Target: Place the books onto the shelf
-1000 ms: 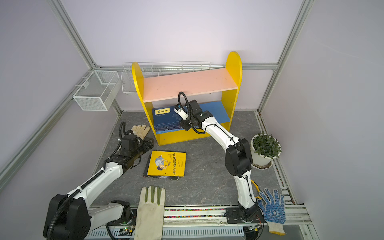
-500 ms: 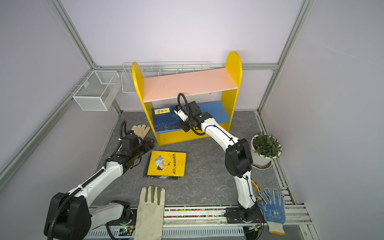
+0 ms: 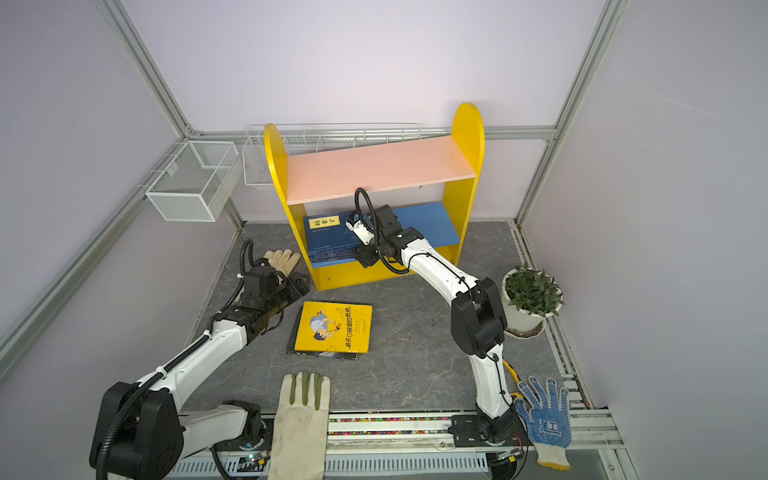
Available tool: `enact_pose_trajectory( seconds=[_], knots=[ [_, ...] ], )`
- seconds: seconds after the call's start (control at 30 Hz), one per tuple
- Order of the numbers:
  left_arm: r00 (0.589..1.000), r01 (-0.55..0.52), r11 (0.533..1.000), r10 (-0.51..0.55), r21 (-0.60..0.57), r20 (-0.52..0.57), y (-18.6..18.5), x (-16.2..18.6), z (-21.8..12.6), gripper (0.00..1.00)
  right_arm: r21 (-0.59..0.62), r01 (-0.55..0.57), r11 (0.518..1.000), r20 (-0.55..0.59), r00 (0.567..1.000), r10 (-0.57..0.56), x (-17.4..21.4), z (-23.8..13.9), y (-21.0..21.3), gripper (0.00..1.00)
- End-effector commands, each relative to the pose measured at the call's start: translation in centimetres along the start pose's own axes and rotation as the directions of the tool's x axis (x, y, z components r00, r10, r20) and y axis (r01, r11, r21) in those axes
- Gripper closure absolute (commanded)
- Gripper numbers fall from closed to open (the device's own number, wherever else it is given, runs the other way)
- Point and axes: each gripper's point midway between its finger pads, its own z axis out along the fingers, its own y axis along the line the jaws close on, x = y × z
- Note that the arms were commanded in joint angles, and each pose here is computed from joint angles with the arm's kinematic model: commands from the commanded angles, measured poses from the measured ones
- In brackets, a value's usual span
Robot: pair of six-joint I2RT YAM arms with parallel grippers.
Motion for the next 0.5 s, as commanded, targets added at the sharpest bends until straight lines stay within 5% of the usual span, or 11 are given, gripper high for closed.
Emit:
enact_pose_trajectory(
  seconds=[0.0,0.47],
  knots=[
    [1.000,-0.002,1.000,0.002,0.024,0.022,-0.9,-1.0,-0.2,0.17,-0.068,0.074,0.995,0.114,0.991,-0.066,-3.3,0.2,3.2,0.24],
    [1.000,-0.009,0.999,0.008,0.034,0.023,-1.0,-1.0,-0.2,0.17,0.040,0.071,0.997,0.199,0.977,-0.078,-4.0,-3.0,2.4,0.17]
  ],
)
